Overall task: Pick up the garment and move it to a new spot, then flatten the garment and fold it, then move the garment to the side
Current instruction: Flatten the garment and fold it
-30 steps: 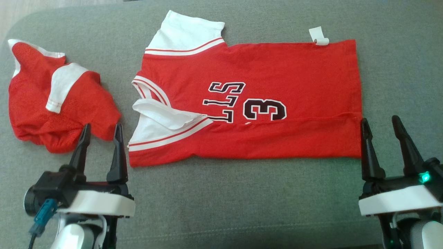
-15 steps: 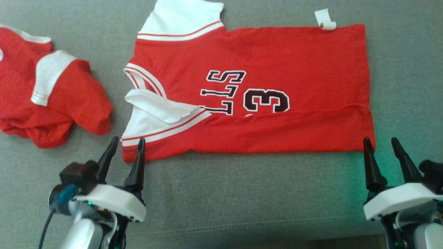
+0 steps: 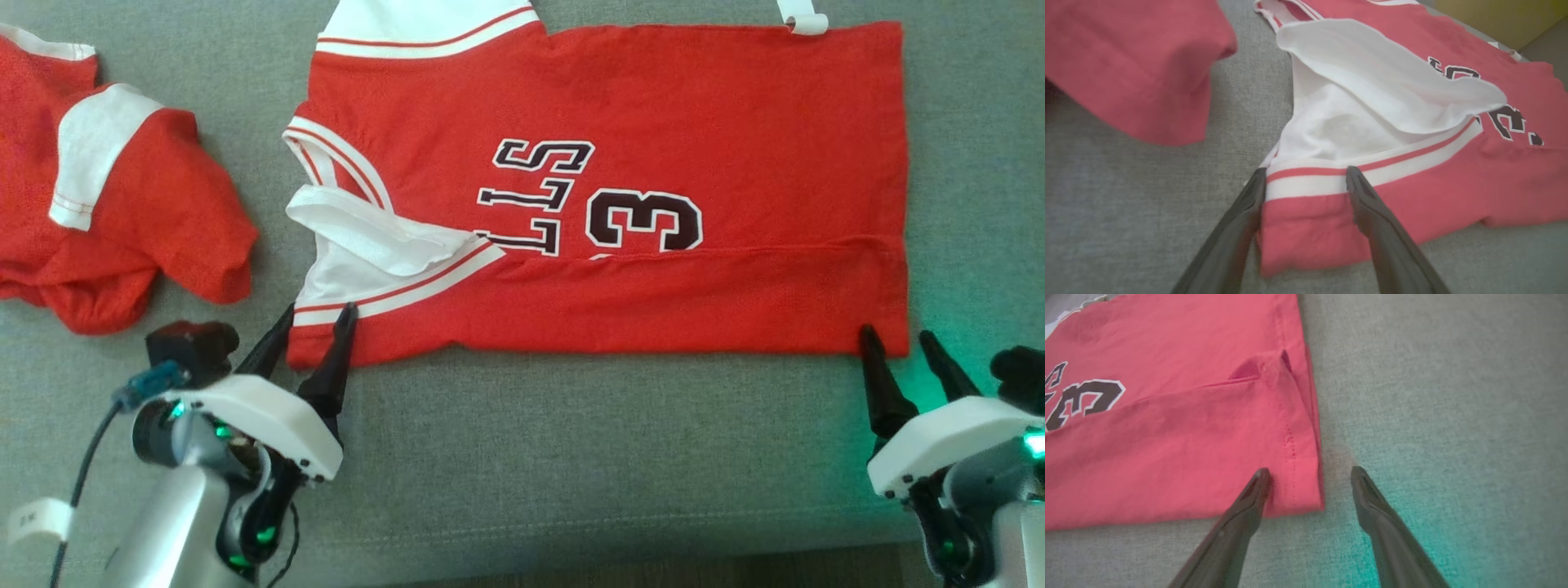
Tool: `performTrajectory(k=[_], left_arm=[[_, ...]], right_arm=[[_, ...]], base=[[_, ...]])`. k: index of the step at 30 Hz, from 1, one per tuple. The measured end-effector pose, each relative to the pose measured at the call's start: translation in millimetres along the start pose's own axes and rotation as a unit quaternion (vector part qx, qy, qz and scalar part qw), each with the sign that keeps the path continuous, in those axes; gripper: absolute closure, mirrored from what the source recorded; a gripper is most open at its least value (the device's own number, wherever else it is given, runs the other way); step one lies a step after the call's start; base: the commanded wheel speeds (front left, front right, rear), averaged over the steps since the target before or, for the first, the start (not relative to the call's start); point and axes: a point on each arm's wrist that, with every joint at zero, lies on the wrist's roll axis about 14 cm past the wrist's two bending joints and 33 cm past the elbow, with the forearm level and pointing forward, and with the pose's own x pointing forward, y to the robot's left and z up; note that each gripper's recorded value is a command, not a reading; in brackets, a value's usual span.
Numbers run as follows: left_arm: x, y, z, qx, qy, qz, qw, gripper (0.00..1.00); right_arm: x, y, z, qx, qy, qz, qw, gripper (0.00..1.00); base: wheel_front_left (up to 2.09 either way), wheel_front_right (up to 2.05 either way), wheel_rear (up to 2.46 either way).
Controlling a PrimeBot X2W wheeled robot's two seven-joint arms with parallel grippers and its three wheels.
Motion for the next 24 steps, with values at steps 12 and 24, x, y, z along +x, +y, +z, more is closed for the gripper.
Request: performTrajectory(k=[12, 24], left_arm=[[-8.7, -9.4, 4.7, 0.009, 0.005, -0.006, 1.000, 1.00], [-61.4, -11.6, -12.2, -0.016, 0.012, 0.024, 1.000, 1.00]], right_arm=[[1.3, 9.8, 14.7, 0.025, -0.010, 0.020, 0.999, 1.00], [-38.1, -4.2, -8.2, 0.030, 0.011, 0.004, 0.999, 1.00]], base=[[0.00, 0.00, 0.00], [0.00, 0.00, 0.00]])
